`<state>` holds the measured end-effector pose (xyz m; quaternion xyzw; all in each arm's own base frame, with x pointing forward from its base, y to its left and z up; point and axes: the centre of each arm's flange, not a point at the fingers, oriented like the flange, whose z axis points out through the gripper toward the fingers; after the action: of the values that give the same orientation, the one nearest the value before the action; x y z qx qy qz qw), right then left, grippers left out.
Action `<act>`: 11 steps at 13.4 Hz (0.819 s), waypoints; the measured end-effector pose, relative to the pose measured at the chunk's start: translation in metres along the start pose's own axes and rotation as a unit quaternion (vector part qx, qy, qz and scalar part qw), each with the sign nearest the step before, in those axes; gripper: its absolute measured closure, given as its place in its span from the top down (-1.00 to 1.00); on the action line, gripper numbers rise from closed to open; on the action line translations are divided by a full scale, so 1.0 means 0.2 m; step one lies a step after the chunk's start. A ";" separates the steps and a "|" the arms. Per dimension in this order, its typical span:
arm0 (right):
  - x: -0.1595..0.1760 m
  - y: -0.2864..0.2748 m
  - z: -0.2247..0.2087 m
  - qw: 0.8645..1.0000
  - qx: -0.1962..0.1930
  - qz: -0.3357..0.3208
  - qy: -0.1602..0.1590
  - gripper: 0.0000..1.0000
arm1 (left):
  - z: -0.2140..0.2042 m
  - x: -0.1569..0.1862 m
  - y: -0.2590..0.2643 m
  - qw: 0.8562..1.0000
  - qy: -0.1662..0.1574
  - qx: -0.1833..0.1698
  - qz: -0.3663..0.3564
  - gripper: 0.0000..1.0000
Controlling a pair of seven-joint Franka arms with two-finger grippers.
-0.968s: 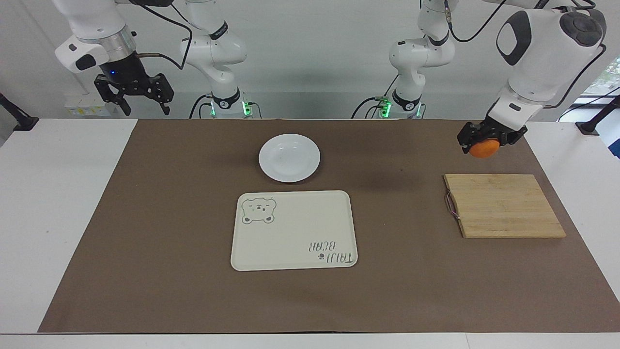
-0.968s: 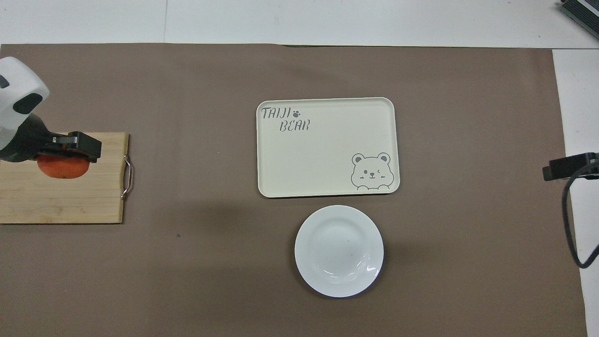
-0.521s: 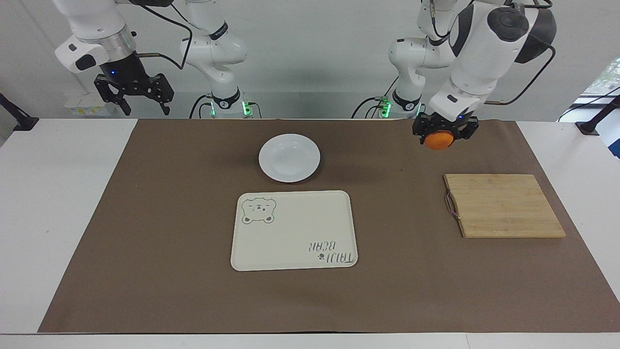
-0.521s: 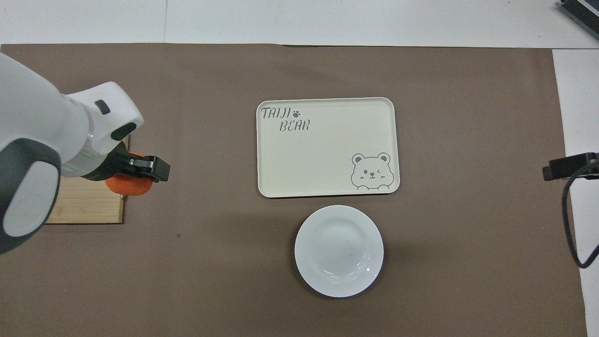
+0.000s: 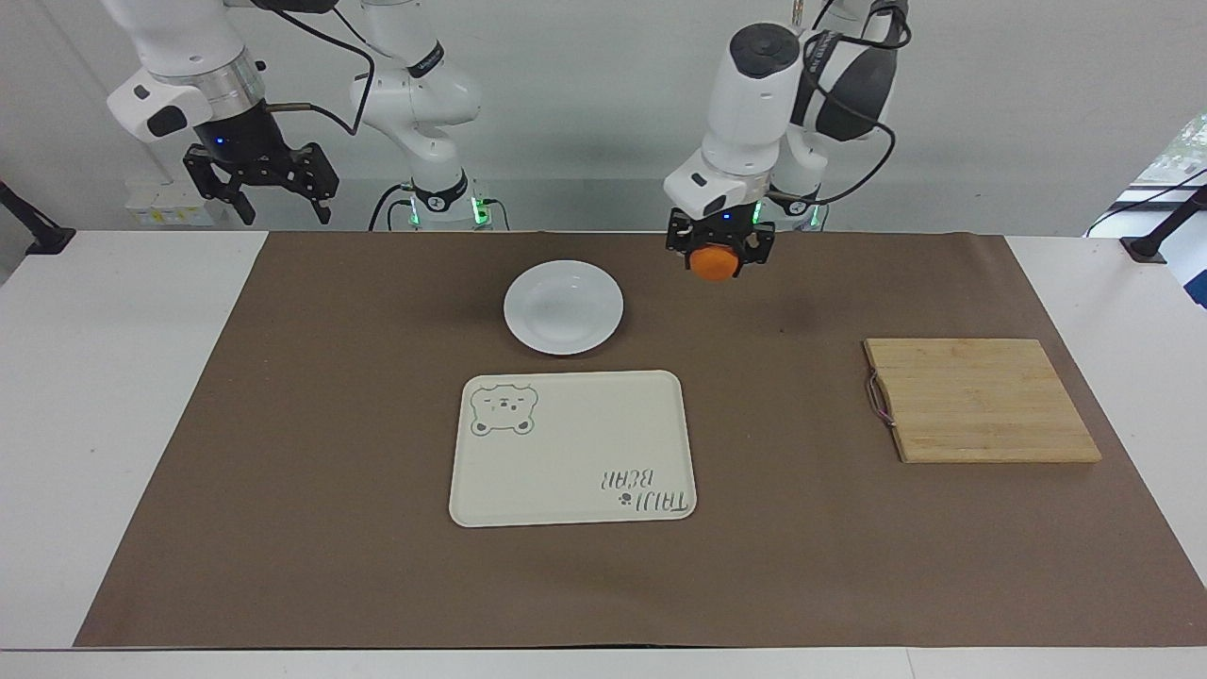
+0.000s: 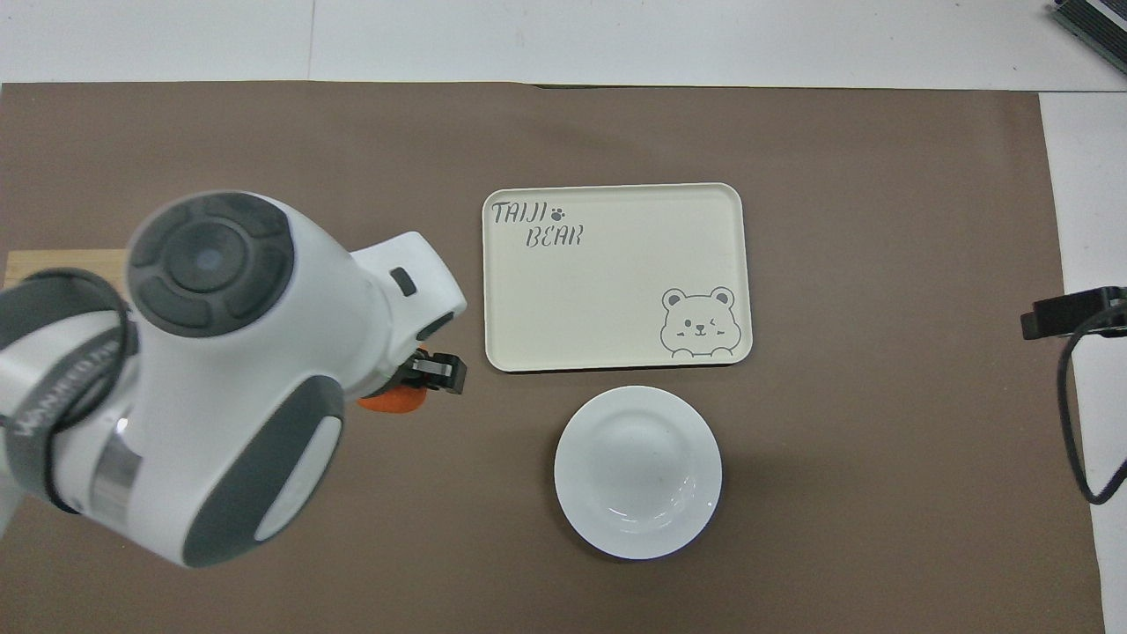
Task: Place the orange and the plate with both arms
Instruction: 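Carry the orange with the left gripper over the white plate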
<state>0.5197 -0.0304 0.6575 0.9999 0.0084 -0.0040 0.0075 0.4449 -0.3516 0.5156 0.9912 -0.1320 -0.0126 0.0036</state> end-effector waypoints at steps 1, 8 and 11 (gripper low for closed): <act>0.00 0.00 0.00 1.000 0.000 0.000 0.000 1.00 | 0.08 -0.03 0.12 1.000 0.002 -0.002 -0.004 0.44; 0.00 0.00 0.00 1.000 0.000 0.000 0.000 1.00 | 0.59 -0.15 0.77 0.998 0.017 -0.029 -0.052 0.44; 0.00 0.00 0.00 1.000 0.000 0.000 0.000 1.00 | 0.72 -0.18 0.89 0.996 0.021 -0.039 -0.077 0.44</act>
<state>0.5197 -0.0304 0.6575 0.9999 0.0084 -0.0040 0.0075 0.3589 -0.5143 0.3740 0.9975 -0.0546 0.0031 0.0440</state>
